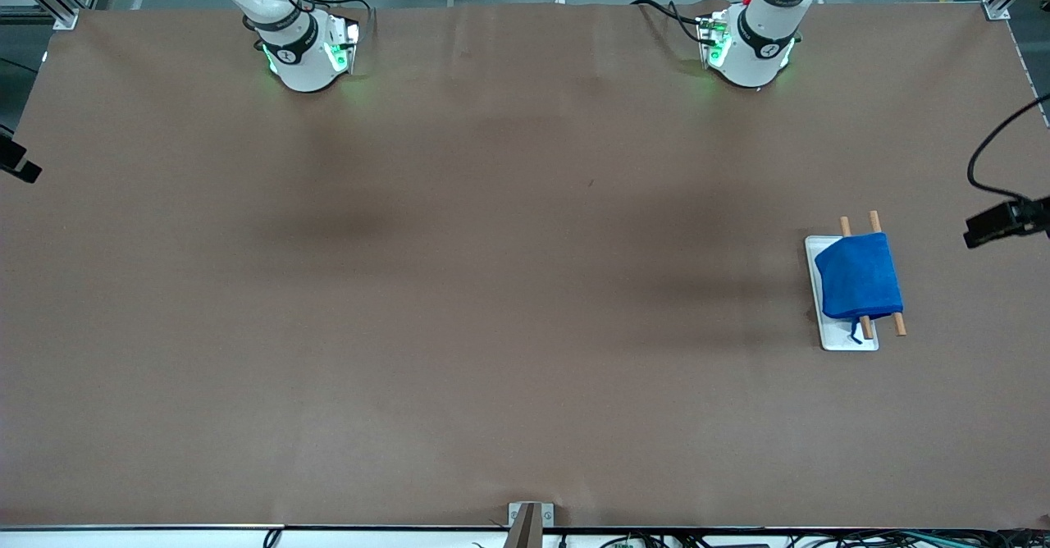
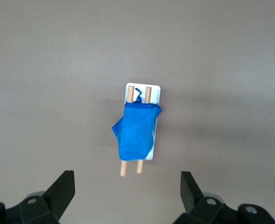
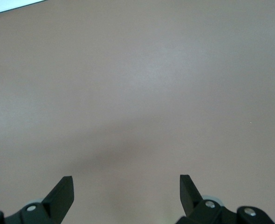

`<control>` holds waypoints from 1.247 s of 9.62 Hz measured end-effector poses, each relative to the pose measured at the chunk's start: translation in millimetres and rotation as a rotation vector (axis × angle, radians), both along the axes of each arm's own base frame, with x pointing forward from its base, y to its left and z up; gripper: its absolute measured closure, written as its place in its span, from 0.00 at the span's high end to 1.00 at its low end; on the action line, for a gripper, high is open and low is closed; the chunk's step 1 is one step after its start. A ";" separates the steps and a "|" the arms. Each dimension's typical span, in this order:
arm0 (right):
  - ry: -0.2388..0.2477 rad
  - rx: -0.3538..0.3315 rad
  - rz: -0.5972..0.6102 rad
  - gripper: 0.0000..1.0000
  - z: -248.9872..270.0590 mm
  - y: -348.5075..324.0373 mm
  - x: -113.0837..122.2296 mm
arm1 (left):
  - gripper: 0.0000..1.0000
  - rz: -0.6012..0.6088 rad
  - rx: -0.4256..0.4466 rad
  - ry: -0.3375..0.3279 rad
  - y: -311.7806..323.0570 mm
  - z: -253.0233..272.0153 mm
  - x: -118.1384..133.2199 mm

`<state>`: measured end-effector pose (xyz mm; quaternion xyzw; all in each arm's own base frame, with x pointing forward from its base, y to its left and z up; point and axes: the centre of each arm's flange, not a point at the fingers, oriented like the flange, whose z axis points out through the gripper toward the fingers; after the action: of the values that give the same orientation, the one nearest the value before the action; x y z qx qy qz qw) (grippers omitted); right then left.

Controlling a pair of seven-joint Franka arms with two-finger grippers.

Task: Right arm passes towel to left arm to hang

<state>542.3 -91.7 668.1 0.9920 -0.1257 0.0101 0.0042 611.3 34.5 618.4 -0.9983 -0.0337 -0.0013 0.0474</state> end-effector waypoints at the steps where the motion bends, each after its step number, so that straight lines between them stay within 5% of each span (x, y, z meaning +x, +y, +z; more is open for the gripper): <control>1: 0.001 0.000 0.002 1.00 1.1 0.4 -0.9 | 1.00 -0.003 -0.015 -0.007 -7.3 17.1 -12.0; 6: 0.033 0.006 0.006 1.00 -1.9 2.0 -4.2 | 1.00 -0.055 -0.002 -0.009 -51.3 71.2 -60.2; 12: 0.046 0.008 0.012 1.00 -3.2 3.9 -5.1 | 1.00 -0.131 -0.013 0.019 -101.8 51.2 -80.5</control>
<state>537.2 -87.8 664.9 0.9927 -0.1198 -0.0131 0.0031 530.8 -67.3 669.6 -0.9986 0.0321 0.0054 0.0409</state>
